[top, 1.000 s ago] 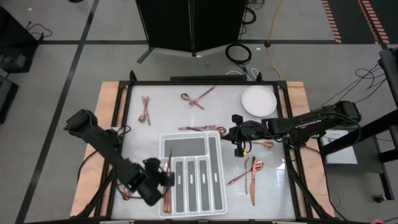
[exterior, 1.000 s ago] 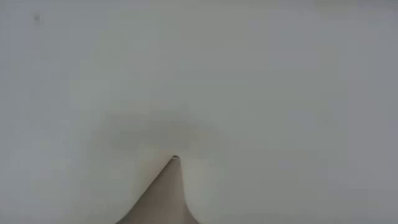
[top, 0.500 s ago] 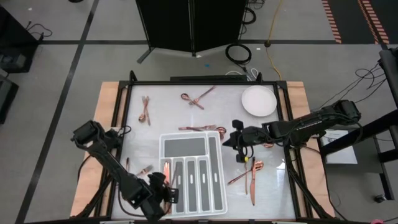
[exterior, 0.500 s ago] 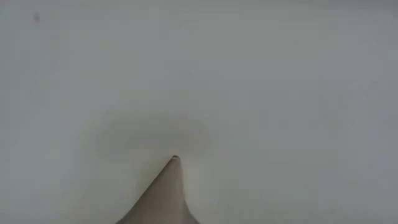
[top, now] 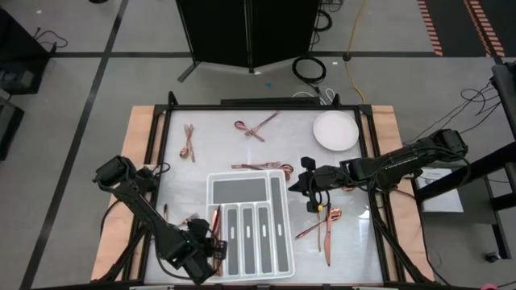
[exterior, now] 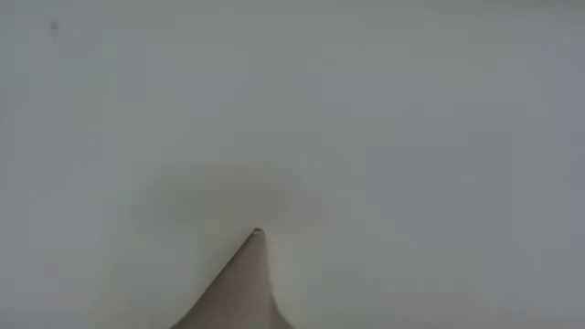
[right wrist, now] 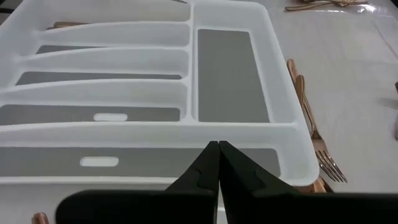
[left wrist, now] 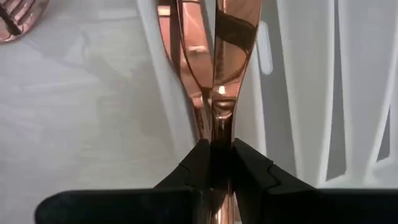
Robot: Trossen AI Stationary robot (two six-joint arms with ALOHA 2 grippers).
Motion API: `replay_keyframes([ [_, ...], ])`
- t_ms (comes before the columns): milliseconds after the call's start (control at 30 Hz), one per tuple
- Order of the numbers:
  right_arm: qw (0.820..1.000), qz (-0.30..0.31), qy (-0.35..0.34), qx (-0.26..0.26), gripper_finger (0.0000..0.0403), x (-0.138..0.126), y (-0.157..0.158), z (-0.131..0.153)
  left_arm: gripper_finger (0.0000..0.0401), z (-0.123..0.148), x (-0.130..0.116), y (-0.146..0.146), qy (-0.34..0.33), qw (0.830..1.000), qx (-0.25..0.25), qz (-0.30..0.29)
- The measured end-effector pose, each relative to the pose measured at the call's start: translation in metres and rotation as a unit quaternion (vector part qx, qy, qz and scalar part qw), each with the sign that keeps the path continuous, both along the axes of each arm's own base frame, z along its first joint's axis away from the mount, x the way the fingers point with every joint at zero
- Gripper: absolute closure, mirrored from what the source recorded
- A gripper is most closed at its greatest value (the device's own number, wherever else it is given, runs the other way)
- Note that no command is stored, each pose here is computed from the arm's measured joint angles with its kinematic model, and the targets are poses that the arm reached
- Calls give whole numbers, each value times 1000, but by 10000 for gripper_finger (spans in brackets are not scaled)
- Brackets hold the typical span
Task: Sort silverware
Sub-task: Put the top knife into the silverware tray, then put the knife into the silverware tray
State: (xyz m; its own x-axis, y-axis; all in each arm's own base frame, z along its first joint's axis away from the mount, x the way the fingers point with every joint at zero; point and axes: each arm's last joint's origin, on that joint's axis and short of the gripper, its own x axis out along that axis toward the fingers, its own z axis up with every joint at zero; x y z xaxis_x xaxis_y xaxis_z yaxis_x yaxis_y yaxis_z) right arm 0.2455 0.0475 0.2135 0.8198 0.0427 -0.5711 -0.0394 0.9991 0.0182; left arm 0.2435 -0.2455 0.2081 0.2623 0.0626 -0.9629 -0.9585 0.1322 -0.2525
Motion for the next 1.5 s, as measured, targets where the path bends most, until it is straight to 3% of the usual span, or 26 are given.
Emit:
replay_keyframes([
  [1100, 1000, 13, 10, -20, 403, -1, 0, -2, 346, 0, 13, 5, 6, 998, -53, 27],
  [1500, 1000, 14, 14, -22, 403, -2, 0, -2, 238, -1, 10, 7, 26, 998, -50, 26],
])
